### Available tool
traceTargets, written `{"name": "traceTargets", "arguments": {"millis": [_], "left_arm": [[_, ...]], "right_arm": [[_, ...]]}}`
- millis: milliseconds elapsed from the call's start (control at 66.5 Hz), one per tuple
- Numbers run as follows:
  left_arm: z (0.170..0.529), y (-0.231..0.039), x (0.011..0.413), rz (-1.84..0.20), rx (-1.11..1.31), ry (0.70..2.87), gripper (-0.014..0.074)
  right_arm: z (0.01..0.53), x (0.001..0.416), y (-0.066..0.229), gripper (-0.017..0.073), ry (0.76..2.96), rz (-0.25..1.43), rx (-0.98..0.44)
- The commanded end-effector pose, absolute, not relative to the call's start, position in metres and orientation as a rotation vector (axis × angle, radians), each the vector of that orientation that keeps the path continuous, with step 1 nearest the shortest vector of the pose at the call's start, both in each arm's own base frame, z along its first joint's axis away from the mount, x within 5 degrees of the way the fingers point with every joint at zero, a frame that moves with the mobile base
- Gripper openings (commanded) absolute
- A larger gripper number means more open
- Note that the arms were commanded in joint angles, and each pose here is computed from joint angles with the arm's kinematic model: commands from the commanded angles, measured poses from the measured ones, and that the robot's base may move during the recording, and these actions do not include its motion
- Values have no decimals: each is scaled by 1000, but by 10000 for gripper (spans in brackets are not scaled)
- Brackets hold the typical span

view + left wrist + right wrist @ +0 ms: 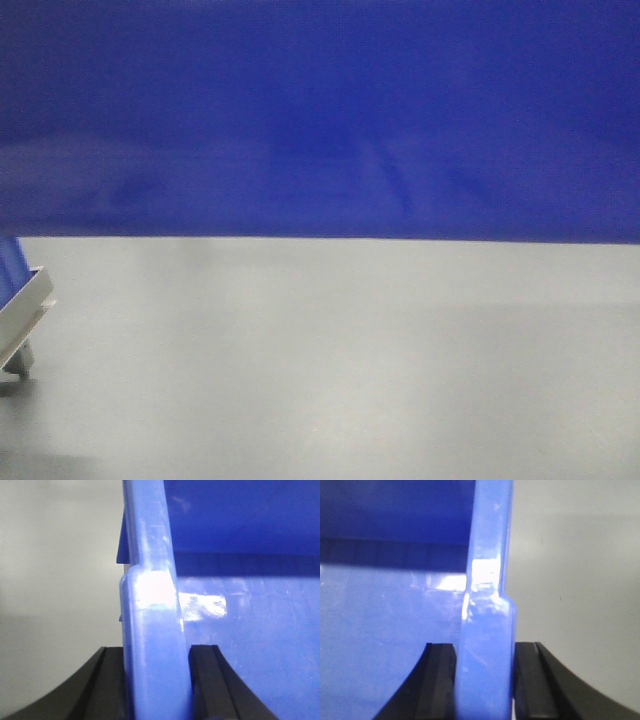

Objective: Move blue bin to conveyor side
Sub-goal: 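Hold the bin with both grippers while the base backs away from shelf, then carry the bin with both grippers while the base drives to the conveyor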

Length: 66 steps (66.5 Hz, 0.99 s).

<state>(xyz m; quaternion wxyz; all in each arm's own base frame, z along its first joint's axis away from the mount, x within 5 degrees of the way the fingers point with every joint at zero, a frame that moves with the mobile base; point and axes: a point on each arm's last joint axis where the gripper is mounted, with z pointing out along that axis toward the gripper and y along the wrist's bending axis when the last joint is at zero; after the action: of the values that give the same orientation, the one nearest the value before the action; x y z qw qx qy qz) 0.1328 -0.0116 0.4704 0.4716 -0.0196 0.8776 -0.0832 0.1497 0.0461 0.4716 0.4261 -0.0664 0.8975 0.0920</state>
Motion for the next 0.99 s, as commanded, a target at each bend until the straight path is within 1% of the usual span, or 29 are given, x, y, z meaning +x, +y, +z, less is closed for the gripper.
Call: {"name": "traceTargets", "arguments": {"millis": [0,978], "left_arm": [[485,-7,132,-125,-37,2013,-18],[485,-7,132,-125,-37,2011,-18]], "right_arm": [[485,149,36,-80,2110,125,-154],[485,149,36,-80,2110,125,-154]]}}
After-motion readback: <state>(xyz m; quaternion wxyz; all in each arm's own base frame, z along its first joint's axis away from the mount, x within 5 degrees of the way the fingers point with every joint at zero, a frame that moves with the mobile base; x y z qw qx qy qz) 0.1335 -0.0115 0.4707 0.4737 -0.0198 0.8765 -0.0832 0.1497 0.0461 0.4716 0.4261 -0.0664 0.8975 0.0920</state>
